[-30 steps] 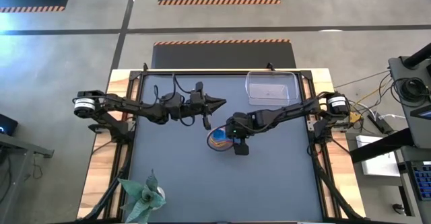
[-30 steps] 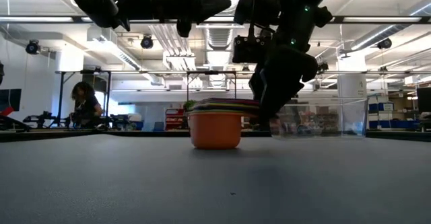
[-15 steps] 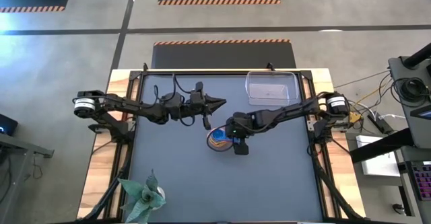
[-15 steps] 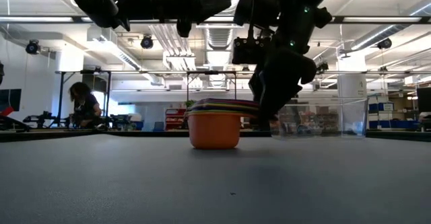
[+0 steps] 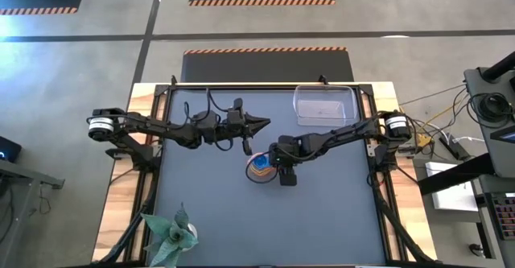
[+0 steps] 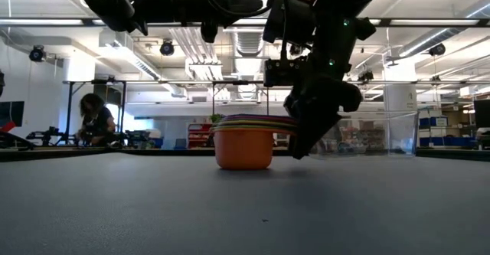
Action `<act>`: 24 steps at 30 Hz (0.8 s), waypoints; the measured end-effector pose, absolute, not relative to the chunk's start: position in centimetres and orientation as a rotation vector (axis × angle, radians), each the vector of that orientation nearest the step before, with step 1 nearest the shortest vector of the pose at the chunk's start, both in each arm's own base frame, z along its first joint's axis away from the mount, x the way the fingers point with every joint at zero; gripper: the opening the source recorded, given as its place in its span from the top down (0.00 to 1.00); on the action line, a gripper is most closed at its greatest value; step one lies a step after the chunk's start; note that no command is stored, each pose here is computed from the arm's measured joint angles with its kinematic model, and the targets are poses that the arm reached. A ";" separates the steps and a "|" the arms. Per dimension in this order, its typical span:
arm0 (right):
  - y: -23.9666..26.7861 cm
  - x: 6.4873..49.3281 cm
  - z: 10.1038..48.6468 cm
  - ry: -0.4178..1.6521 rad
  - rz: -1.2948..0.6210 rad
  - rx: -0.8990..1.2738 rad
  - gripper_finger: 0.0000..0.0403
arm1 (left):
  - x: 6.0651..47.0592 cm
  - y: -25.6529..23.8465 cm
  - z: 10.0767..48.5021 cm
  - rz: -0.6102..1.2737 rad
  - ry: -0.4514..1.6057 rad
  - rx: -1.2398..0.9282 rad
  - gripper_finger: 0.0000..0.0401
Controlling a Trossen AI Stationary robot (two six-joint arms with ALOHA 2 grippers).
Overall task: Nest measuring cups in basket
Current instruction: Put the nested measuring cups on top of the transparent bin
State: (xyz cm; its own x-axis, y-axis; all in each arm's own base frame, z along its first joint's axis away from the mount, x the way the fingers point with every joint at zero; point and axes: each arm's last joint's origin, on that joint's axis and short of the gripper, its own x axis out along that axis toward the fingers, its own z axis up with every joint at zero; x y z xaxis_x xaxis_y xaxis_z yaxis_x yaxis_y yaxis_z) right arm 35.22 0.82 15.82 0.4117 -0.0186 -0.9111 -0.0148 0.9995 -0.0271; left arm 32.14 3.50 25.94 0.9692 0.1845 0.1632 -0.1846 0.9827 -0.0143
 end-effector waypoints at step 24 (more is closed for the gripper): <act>0.8 35.9 17.7 1.128 0.001 -0.032 0.71 | 32.1 3.5 25.9 0.187 -0.165 0.004 1.00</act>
